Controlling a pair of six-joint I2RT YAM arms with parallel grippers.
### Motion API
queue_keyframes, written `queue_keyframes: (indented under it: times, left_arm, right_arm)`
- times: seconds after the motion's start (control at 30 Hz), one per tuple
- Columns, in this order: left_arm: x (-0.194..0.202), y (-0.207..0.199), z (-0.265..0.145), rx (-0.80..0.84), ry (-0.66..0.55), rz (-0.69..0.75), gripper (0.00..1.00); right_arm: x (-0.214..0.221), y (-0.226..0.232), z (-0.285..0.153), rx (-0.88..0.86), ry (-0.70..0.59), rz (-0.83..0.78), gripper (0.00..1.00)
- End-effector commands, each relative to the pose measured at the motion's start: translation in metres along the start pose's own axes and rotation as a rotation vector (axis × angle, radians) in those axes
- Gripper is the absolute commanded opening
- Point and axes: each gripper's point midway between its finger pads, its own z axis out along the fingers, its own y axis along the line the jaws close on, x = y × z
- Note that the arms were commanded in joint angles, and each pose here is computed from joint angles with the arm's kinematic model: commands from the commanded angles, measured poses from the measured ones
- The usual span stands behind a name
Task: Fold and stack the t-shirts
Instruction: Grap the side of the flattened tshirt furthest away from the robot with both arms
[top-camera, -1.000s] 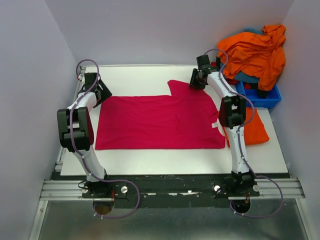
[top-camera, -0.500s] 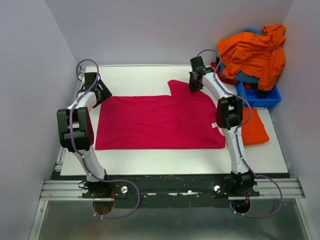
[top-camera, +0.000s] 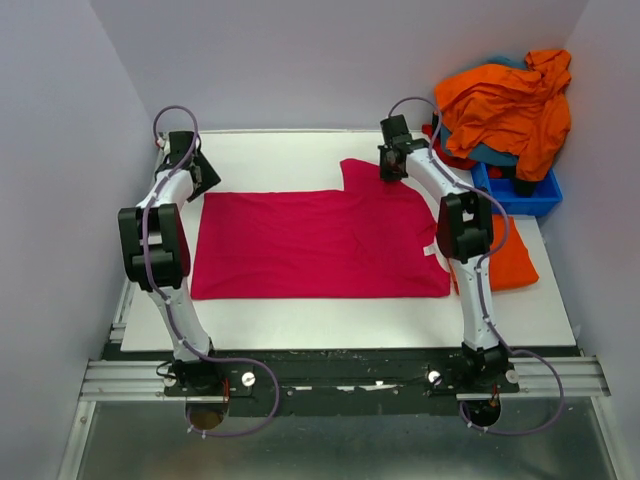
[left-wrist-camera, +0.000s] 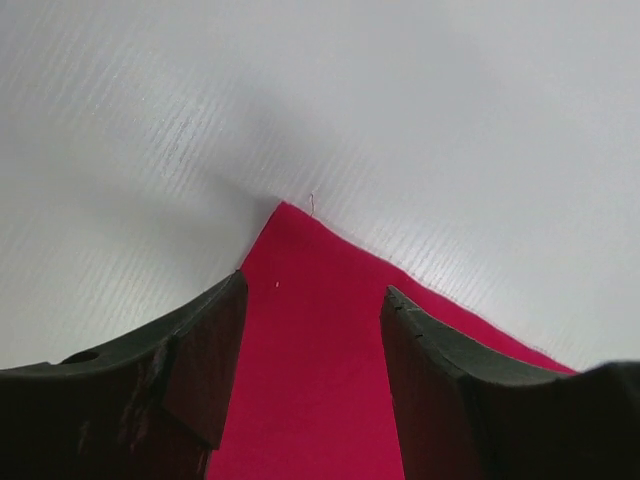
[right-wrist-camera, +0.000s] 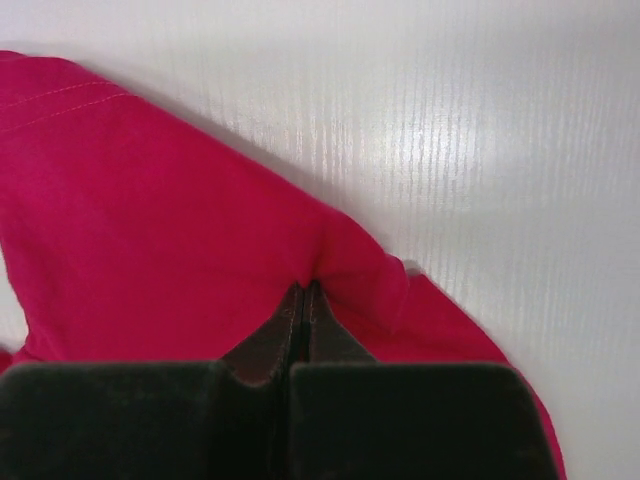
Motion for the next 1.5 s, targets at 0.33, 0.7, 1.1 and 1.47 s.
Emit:
queue_keyframes:
  times: [0.33, 0.7, 1.1, 1.47]
  left_arm:
    - [0.012, 0.017, 0.043, -0.122, 0.097, -0.019, 0.61]
    - [0.014, 0.023, 0.055, -0.170, 0.119, -0.020, 0.49]
    - [0.017, 0.020, 0.056, -0.156, 0.127, -0.017, 0.14]
    - [-0.001, 0.016, 0.024, -0.132, 0.029, 0.000, 0.00]
  right_arm:
    - [-0.043, 0.012, -0.042, -0.097, -0.211, -0.042, 0.01]
    - [-0.043, 0.015, -0.044, -0.122, -0.214, -0.043, 0.01]
    - [-0.043, 0.015, -0.050, -0.129, -0.221, -0.044, 0.01]
    - [-0.045, 0.012, -0.065, -0.121, -0.226, -0.043, 0.01]
